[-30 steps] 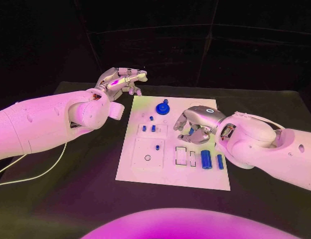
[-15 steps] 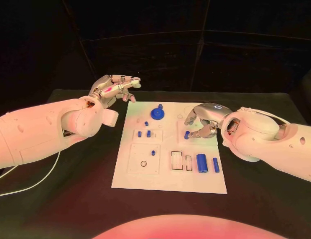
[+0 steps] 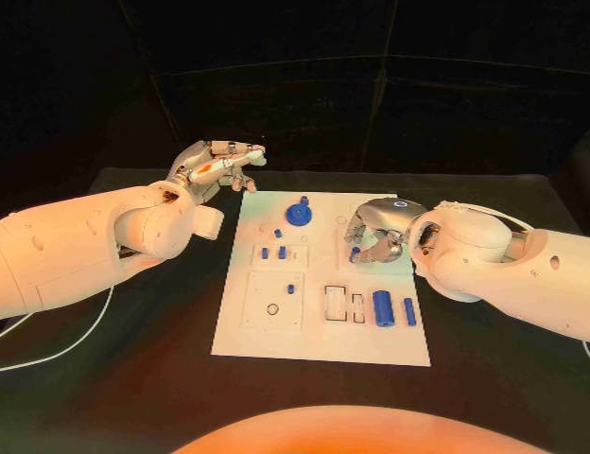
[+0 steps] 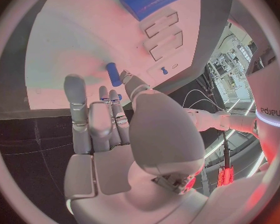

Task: Assemble the parts on the task board

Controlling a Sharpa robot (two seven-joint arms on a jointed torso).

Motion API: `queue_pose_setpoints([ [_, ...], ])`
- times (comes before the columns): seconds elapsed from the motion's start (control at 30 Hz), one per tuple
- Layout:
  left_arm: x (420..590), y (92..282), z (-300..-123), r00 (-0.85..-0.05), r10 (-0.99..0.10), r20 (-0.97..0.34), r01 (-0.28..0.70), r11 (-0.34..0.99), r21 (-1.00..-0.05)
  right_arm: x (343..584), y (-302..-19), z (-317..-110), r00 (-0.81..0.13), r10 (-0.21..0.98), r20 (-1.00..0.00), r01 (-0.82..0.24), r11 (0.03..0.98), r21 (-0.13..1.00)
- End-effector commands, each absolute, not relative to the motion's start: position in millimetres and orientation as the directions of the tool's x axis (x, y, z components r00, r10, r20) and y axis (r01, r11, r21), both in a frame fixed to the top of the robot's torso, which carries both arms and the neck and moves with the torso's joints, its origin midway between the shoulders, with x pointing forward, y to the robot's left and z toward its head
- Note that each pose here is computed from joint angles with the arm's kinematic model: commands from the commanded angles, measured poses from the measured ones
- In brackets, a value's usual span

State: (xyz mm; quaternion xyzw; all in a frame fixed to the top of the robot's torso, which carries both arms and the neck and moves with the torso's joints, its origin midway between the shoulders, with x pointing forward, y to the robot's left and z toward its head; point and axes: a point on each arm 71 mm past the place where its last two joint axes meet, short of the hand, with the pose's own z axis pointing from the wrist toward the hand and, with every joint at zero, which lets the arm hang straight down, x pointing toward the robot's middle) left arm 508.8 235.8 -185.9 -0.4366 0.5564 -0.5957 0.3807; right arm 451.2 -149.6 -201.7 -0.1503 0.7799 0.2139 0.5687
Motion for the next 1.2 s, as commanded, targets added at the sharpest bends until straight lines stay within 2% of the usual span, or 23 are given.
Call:
queue_pose_setpoints([
  [0.03,508.9,235.1,-184.8,-0.341,-0.934,0.103,-0.03,-0.098,-0.995,450.5,-148.8,-204.8,-0.339,-0.041,-0.94,-0.493,0.859,0.14],
  [0.5,509.5,235.3,-185.2,-0.341,-0.935,0.102,-0.031,-0.098,-0.995,451.2,-145.9,-208.1,-0.36,-0.069,-0.93,-0.501,0.856,0.13],
  [1.2,509.8,236.7,-185.7,-0.34,-0.935,0.102,-0.034,-0.097,-0.995,450.3,-151.4,-193.0,-0.236,0.081,-0.968,-0.47,0.863,0.187],
])
